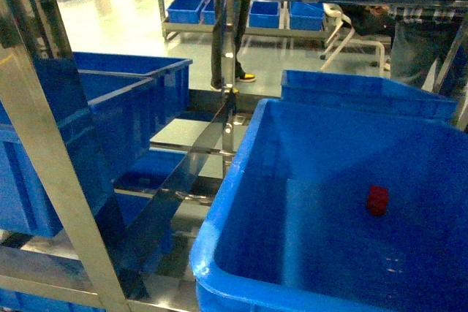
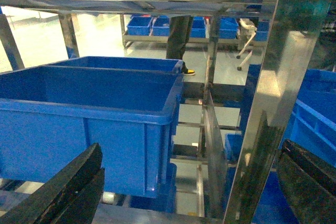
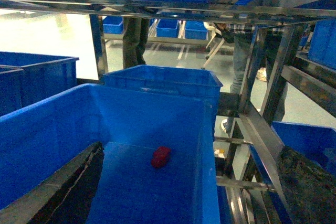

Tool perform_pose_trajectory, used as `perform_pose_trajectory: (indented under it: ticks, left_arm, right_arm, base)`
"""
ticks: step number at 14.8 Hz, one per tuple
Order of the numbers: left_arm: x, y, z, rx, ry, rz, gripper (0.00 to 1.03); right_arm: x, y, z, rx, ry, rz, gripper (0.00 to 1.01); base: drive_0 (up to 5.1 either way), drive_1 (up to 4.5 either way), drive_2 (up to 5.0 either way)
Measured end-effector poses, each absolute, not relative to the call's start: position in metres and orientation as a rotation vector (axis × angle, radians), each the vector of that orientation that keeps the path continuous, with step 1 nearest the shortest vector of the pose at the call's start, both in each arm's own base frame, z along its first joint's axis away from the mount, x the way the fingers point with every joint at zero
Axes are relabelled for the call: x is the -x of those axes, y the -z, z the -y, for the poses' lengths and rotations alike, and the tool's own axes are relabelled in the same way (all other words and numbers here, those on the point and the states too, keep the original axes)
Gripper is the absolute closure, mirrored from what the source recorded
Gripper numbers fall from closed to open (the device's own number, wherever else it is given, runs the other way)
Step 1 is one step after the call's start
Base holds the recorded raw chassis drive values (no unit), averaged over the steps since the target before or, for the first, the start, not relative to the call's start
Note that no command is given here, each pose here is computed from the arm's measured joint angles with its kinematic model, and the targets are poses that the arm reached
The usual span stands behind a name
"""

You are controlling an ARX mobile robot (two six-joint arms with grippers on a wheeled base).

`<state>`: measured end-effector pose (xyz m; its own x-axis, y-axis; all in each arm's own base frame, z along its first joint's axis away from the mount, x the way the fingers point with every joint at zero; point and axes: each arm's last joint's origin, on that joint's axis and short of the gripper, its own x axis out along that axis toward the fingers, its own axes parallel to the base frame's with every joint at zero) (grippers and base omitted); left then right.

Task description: Pick red block from blue box to shelf

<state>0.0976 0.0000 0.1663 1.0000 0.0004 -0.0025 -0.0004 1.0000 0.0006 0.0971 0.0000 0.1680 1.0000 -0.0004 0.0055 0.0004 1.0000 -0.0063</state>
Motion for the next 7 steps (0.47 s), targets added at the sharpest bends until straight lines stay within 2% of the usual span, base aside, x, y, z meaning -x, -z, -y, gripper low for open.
perform_pose_trajectory:
  ticks: [7]
  left_arm:
    - [-0.0976,-0.1663,0.0,-0.001,0.0,-0.002,0.05]
  right_arm:
    - [-0.0971,-0.168,0.0,0.006,0.0,0.006,0.03]
  base:
    - [0.0,0.0,0.0]
